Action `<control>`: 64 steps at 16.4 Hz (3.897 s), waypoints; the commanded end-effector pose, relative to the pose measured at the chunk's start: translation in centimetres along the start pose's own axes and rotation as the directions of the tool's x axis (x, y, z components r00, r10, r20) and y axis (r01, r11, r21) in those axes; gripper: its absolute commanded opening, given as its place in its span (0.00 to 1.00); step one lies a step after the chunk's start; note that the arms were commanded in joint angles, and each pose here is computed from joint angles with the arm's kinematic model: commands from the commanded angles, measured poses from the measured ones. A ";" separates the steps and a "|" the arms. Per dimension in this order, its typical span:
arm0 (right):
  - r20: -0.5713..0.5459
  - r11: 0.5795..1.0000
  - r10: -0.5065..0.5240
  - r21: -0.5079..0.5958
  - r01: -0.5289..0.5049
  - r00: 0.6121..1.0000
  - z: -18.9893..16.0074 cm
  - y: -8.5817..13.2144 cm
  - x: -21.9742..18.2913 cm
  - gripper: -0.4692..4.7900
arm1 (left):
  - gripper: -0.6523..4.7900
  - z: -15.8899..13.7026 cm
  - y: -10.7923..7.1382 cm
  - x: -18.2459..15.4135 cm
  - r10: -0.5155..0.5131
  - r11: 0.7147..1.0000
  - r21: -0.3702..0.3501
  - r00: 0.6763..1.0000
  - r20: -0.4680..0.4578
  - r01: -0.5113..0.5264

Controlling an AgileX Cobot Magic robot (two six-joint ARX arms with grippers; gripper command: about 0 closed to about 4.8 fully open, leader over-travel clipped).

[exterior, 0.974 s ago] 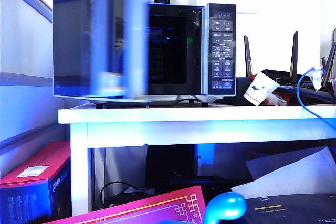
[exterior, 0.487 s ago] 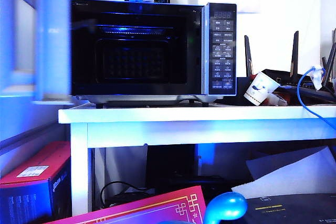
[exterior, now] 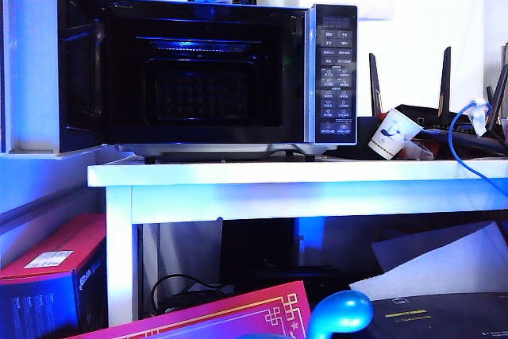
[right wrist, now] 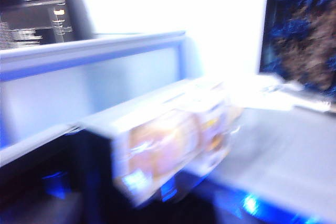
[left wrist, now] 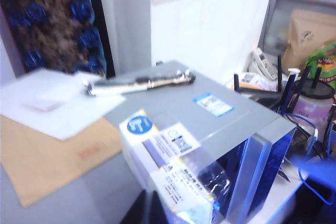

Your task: Open the microwave door, place the box of snacks from the top of the microwave inside, then close the microwave door.

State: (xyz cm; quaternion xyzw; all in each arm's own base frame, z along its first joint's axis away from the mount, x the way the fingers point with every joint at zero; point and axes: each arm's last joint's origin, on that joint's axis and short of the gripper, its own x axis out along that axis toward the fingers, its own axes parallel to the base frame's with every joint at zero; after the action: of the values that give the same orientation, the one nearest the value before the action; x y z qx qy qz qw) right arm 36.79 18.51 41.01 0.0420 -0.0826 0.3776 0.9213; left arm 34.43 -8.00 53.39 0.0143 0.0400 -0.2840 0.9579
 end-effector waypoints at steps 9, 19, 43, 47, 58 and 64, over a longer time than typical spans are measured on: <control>0.080 0.965 -0.200 -0.155 0.210 0.977 -2.4 4.5 3.4 1.00 | 0.11 2.1 -0.9 -2.8 0.036 0.999 -0.001 0.996 0.082 -0.036; 0.228 0.892 -0.393 -0.139 0.429 0.891 9.3 -2.2 -6.6 1.00 | 1.00 -3.5 -6.7 3.3 -0.053 0.993 -0.116 0.961 -0.271 0.022; 0.249 0.912 -0.335 -0.155 0.379 0.909 11.7 -1.0 -8.8 1.00 | 1.00 -6.7 -12.0 11.4 0.457 0.873 -0.139 0.883 -0.102 -0.468; 0.239 0.917 -0.325 -0.158 0.367 0.915 11.6 -1.0 -8.7 1.00 | 1.00 -6.8 -11.7 11.7 0.497 0.850 -0.147 0.863 -0.090 -0.505; 0.184 0.935 -0.283 -0.164 0.314 0.941 11.1 -0.9 -8.6 1.00 | 1.00 -7.5 -10.3 12.8 0.541 0.814 -0.205 0.838 -0.073 -0.544; 0.176 0.936 -0.285 -0.163 0.313 0.942 11.0 -0.9 -8.6 1.00 | 1.00 -7.7 -10.2 12.8 0.575 0.792 -0.196 0.815 -0.079 -0.578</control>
State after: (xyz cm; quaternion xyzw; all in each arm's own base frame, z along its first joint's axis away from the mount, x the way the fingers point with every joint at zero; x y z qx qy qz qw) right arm 30.47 10.47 49.79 -0.0078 -0.1698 0.2170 0.9613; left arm 39.25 -23.24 44.22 -0.0686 0.0773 0.0257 0.9943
